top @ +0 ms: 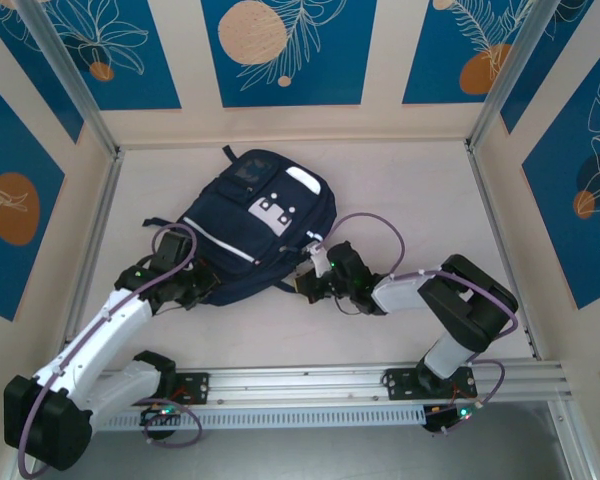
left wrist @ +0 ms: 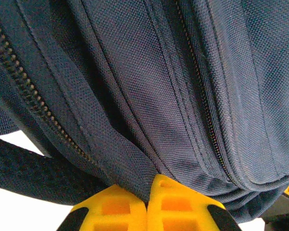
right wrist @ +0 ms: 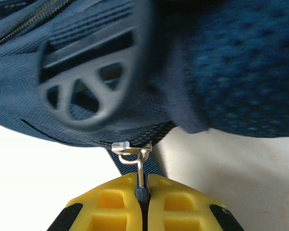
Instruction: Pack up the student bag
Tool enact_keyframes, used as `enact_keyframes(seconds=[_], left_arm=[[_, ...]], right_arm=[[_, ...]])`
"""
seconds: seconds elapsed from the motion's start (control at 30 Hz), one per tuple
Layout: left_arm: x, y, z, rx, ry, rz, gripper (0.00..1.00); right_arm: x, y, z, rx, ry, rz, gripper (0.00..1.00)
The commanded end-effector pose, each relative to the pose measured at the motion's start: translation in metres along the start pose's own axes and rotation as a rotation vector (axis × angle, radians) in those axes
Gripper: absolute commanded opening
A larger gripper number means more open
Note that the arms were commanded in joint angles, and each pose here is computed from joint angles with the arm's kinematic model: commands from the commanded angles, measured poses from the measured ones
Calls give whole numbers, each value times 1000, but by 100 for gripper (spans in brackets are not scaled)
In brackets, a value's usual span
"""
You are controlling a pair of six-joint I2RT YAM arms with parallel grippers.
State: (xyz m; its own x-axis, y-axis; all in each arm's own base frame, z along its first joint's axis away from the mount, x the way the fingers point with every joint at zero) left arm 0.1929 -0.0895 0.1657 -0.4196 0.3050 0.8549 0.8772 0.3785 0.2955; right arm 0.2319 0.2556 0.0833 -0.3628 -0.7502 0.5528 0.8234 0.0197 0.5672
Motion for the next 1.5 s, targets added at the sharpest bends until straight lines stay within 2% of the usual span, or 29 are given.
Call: enact_keyframes(seconds=[0.0, 0.17, 0.37, 0.43, 0.53, 0.63, 0.77, 0.93, 1.03, 1.1, 1.17, 1.23, 1.33, 1.47], left_arm=[[5, -1, 27, 9, 151, -20, 0], [0, -3, 26, 10, 127, -7, 0], [-18, -10, 11, -17, -9, 71, 0], [-26, -14, 1, -28, -84, 106, 1], [-33, -19, -16, -68, -159, 142, 1], [-34, -24, -30, -139, -171, 151, 1], [-36, -30, -49, -224, -180, 159, 2], [-50, -45, -81, -292, -239, 211, 0], [-62, -65, -114, -397, -304, 290, 2], [-72, -84, -138, -497, -333, 371, 9], [-79, -101, -156, -587, -351, 451, 22], [-79, -108, -168, -635, -390, 485, 35], [-63, -102, -175, -679, -439, 432, 54], [-29, -86, -172, -773, -429, 330, 64]], right_arm=[[11, -3, -33, -105, -130, -19, 0], [11, -3, -35, -133, -120, -14, 0], [13, -4, -37, -175, -127, -29, 0], [13, -3, -39, -200, -135, -22, 8], [16, -4, -42, -233, -180, 6, 35], [26, -8, -39, -244, -194, -2, 46], [53, -7, -31, -236, -245, -48, 51], [99, 2, -23, -253, -307, -182, 49], [121, 7, -18, -236, -319, -264, 48], [133, 10, -18, -229, -330, -309, 49], [141, 10, -20, -236, -346, -331, 51], [146, 9, -23, -255, -362, -338, 54], [149, 5, -26, -278, -370, -329, 55], [150, 1, -27, -287, -355, -326, 55]])
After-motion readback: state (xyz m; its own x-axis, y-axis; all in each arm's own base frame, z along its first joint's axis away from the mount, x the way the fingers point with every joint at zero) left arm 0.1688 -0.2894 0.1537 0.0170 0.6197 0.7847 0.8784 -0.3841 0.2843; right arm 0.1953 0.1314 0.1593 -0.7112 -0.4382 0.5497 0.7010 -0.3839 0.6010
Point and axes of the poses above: each hand's point on the last joint's axis, 136 mm out from that joint toward the fingers, its own x axis back along the fingers, its own z axis along the line the jaws close on, y = z × x, the point moved 6 cm from there along x, back along the fingers, and after that the axes turned 15 degrees about -x, right-handed, at the moved point
